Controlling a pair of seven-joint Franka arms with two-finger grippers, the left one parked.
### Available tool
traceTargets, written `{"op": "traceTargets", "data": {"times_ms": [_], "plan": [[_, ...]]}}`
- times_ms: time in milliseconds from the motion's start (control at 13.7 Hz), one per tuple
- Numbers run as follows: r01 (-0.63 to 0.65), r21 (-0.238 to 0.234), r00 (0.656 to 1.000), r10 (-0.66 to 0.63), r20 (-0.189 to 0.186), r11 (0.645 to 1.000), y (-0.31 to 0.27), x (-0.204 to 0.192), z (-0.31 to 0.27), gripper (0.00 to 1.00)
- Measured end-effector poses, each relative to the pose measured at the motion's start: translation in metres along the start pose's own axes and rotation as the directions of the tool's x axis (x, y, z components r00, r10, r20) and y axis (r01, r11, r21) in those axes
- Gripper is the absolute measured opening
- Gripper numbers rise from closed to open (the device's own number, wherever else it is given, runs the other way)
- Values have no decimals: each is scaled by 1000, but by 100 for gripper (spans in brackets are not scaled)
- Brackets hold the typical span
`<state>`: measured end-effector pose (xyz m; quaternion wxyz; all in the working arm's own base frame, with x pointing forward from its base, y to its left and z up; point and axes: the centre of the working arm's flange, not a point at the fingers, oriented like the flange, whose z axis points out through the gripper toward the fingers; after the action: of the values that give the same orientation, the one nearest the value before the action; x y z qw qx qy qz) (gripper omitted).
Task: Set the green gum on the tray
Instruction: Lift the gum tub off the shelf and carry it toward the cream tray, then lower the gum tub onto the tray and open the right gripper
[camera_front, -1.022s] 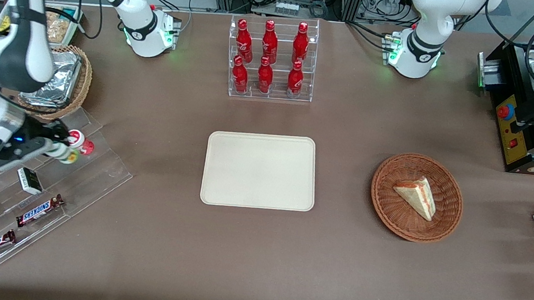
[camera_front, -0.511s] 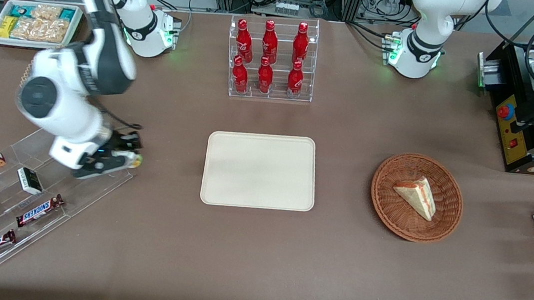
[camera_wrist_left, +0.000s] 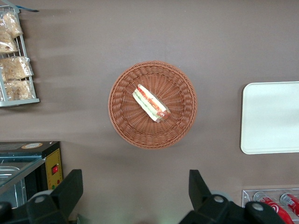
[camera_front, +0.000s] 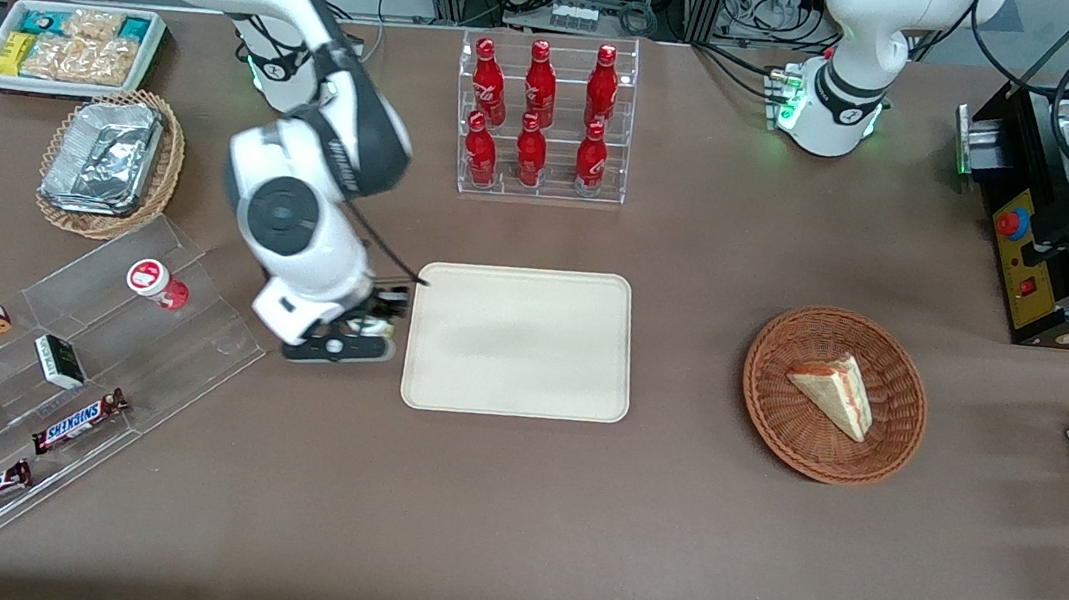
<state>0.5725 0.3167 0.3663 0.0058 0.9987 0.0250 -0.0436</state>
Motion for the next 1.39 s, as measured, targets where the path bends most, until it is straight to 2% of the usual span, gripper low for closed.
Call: {"op": "traceTargets", "data": {"times_ms": [146,292,876,1387], "plan": [[-55,14,998,55,7,998,-35,2,13,59],[-103,15,995,103,-2,995,-68,3,24,59],[-198,67,977,203,-71,978,-145,-7,85,59],[-232,66,970,236,-64,970,-164,-16,125,59]]}}
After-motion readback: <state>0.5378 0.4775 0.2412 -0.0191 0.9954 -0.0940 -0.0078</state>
